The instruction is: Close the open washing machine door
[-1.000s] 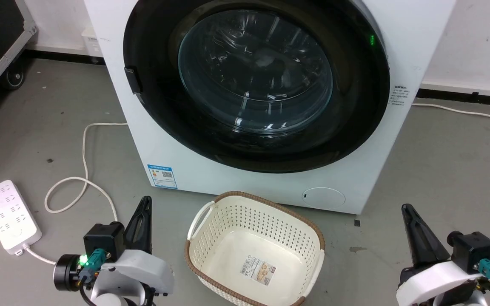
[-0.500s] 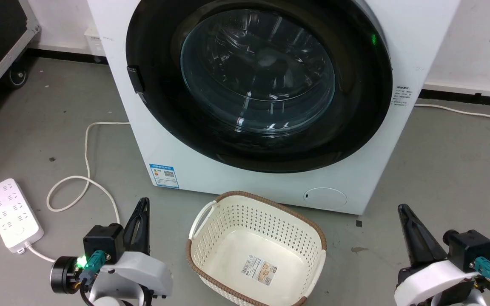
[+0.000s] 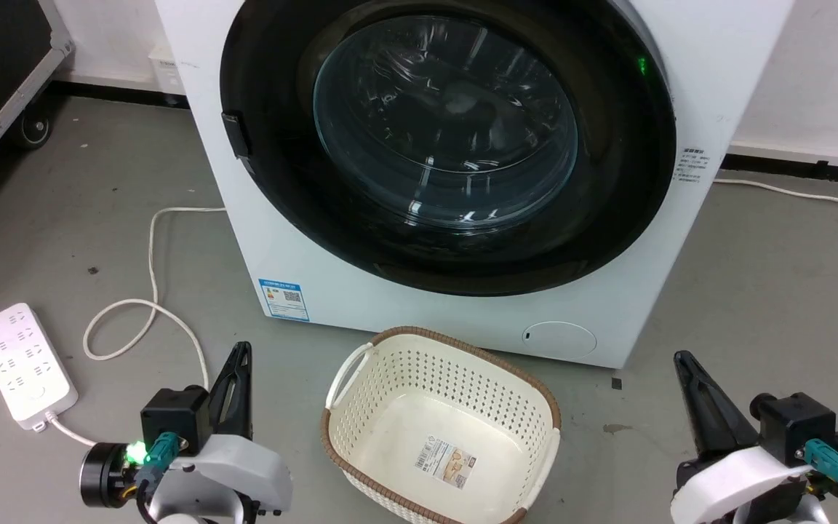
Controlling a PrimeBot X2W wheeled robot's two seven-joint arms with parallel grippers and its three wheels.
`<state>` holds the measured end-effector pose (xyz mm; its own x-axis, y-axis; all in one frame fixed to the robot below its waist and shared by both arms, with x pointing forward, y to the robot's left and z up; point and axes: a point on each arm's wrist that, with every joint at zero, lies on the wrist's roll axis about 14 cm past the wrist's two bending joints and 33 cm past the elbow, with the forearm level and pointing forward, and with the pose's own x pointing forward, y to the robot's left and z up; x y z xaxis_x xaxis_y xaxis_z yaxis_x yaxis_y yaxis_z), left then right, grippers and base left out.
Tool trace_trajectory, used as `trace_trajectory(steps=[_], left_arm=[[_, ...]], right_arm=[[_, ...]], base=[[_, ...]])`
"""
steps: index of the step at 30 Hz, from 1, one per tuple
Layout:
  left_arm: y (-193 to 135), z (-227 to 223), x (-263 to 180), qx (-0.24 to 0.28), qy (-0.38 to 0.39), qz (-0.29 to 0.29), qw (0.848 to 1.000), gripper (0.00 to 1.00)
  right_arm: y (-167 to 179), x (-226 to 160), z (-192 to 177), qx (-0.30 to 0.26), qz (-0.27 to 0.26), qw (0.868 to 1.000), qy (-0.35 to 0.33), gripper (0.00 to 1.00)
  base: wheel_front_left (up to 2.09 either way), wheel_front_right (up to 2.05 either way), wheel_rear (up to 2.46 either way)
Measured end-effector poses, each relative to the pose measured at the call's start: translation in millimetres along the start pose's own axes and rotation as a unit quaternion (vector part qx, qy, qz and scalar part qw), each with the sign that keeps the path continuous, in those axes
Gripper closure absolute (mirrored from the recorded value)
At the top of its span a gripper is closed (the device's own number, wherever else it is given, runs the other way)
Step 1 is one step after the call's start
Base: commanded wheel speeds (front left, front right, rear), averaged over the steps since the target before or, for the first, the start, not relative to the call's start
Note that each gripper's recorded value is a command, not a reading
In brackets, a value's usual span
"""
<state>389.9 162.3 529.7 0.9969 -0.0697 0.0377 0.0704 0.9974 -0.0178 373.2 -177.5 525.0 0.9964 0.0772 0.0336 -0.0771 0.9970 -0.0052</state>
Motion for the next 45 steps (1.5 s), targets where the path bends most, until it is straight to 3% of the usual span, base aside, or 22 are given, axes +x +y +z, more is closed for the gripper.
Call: trace_trajectory(steps=[45], left_arm=[[13,3,-15,0.034,0.015,0.032,0.999,1.0]], right_arm=[[19,4,7,-0.018,0.028,0.999,0.012,1.0]], base=[[0.0,0.0,0.0]])
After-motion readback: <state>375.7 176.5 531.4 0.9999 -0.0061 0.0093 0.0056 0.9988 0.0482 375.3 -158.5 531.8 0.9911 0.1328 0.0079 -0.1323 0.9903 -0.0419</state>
